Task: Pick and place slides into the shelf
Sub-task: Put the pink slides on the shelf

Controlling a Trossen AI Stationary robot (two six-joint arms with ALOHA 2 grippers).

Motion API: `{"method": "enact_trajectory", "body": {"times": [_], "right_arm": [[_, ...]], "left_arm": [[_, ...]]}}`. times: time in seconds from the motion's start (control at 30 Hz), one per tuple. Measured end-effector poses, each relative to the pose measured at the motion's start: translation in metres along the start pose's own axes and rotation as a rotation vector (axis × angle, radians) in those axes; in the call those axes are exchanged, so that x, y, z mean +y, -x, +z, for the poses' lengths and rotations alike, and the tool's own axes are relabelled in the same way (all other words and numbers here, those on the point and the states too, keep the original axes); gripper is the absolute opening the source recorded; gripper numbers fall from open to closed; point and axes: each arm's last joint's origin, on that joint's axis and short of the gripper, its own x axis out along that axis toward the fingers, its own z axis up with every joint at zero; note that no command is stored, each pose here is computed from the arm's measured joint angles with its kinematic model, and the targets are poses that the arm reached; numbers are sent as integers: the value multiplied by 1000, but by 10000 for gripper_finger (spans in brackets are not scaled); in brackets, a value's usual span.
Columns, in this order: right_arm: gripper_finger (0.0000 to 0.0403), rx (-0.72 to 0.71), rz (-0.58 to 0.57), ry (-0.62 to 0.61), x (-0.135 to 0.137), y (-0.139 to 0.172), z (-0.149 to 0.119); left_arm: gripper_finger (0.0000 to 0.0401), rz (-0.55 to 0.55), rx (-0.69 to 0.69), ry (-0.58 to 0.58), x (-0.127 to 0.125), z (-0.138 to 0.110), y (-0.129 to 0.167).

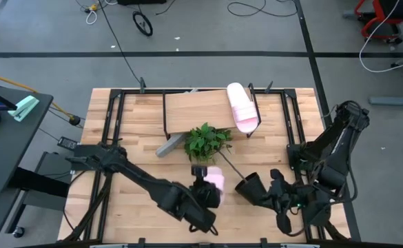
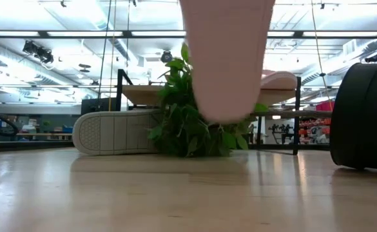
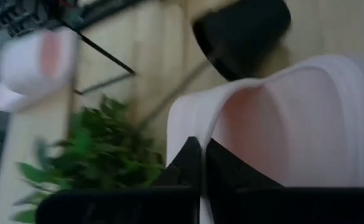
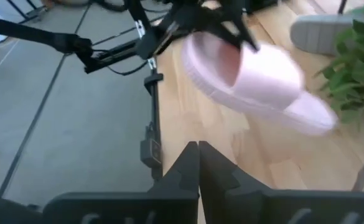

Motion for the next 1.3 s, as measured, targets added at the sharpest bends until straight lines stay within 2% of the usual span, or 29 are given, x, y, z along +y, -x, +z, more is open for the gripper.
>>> {"method": "enact_trajectory", "body": {"times": [0.17,0.33,0.63,0.73,1.1,1.3], "right_arm": [[2,-30,26,47,7,10,16],[1,-105,1,136,12,20,34],[0,-78,-79,175,-2,14,43],[0,-71,-100,182,-5,11,45],[0,-68,-171,238,-22,-4,62],[0,-72,-229,278,-34,-12,73]], "left_arm": [[10,-11,-64,83,38,9,20],[10,46,-106,159,72,14,35],[10,88,-297,252,113,34,54],[10,123,-307,231,123,37,49],[10,359,-202,135,175,36,12],[10,400,-93,54,188,29,-16]]}}
